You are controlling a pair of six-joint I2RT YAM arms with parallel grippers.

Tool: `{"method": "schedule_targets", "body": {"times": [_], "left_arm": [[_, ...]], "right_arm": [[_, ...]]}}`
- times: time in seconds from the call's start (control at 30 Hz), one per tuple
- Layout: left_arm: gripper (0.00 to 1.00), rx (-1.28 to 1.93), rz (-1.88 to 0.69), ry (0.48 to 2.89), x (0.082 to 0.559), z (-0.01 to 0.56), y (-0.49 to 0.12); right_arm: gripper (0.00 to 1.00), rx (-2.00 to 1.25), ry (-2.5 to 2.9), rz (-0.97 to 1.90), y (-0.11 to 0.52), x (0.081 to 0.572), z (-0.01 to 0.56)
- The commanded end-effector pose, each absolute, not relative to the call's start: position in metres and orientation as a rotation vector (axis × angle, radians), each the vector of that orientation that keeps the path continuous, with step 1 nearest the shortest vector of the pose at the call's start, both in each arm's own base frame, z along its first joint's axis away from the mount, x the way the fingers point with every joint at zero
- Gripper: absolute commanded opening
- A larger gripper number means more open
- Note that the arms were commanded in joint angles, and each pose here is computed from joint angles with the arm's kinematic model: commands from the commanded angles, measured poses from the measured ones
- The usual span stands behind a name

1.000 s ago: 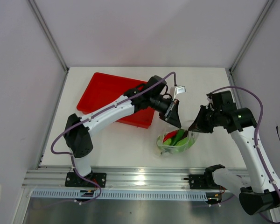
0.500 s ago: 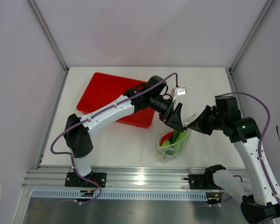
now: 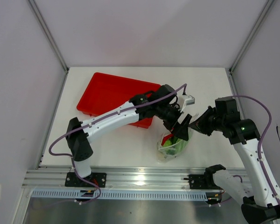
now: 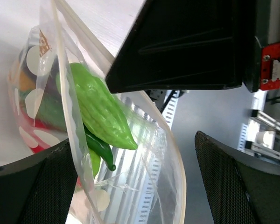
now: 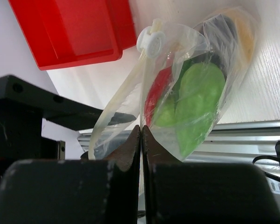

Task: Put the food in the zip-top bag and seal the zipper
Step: Zip the zipper food storage bag at the center of the board.

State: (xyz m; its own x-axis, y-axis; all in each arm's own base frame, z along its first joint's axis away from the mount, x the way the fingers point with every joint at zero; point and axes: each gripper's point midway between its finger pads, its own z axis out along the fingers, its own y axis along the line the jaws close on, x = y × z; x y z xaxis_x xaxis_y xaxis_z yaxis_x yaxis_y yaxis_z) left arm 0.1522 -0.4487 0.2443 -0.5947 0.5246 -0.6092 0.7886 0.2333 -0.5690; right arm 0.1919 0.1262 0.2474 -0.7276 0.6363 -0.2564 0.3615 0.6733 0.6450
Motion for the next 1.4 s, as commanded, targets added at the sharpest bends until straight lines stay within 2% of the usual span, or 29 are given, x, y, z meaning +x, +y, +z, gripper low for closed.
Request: {"method": "schedule_targets", "body": {"times": [0.0, 0.37, 0.53, 0.83, 0.93, 0.97, 1.03, 1.07, 1.13, 1.17, 1.3, 1.33, 1.37], "left_arm": [[0.99, 1.200, -1.146, 2.105, 0.155, 0.271, -0.443], [0.99, 1.081, -0.884, 2.114, 0.173, 0.257, -0.439], [0.97, 1.111, -0.941, 2.119, 0.164, 0.245, -0.445], [0.87, 1.139, -1.019, 2.126, 0.149, 0.238, -0.454], [0.70, 1.152, -1.021, 2.142, 0.147, 0.231, -0.453], [0.52, 1.152, -1.028, 2.142, 0.146, 0.232, -0.453], [0.34, 1.174, -1.069, 2.144, 0.142, 0.230, -0.453], [0.21, 1.174, -1.089, 2.134, 0.142, 0.230, -0.455], [0.11, 1.172, -1.118, 2.135, 0.144, 0.230, -0.452], [0.01, 1.170, -1.120, 2.143, 0.146, 0.228, -0.450], [0.01, 1.138, -1.146, 2.148, 0.160, 0.228, -0.437], [0.01, 1.135, -1.152, 2.133, 0.161, 0.233, -0.434], [0.01, 1.142, -1.152, 2.132, 0.162, 0.232, -0.430]], "right_arm": [[0.00, 0.822, 2.374, 0.779, 0.123, 0.196, 0.251], [0.00, 0.862, 2.357, 0.790, 0.124, 0.195, 0.251], [0.00, 0.876, 2.349, 0.789, 0.123, 0.195, 0.251], [0.00, 0.875, 2.329, 0.819, 0.128, 0.202, 0.255], [0.03, 0.856, 2.324, 0.827, 0.128, 0.203, 0.257], [0.05, 0.846, 2.327, 0.822, 0.128, 0.203, 0.256], [0.17, 0.818, 2.323, 0.818, 0.127, 0.204, 0.258], [0.26, 0.798, 2.319, 0.823, 0.128, 0.204, 0.259], [0.33, 0.740, 2.322, 0.842, 0.131, 0.204, 0.261], [0.35, 0.725, 2.330, 0.834, 0.130, 0.205, 0.260], [0.52, 0.588, 2.359, 0.835, 0.133, 0.202, 0.260], [0.53, 0.552, 2.361, 0.831, 0.132, 0.202, 0.261], [0.61, 0.480, 2.359, 0.811, 0.131, 0.201, 0.265]]}}
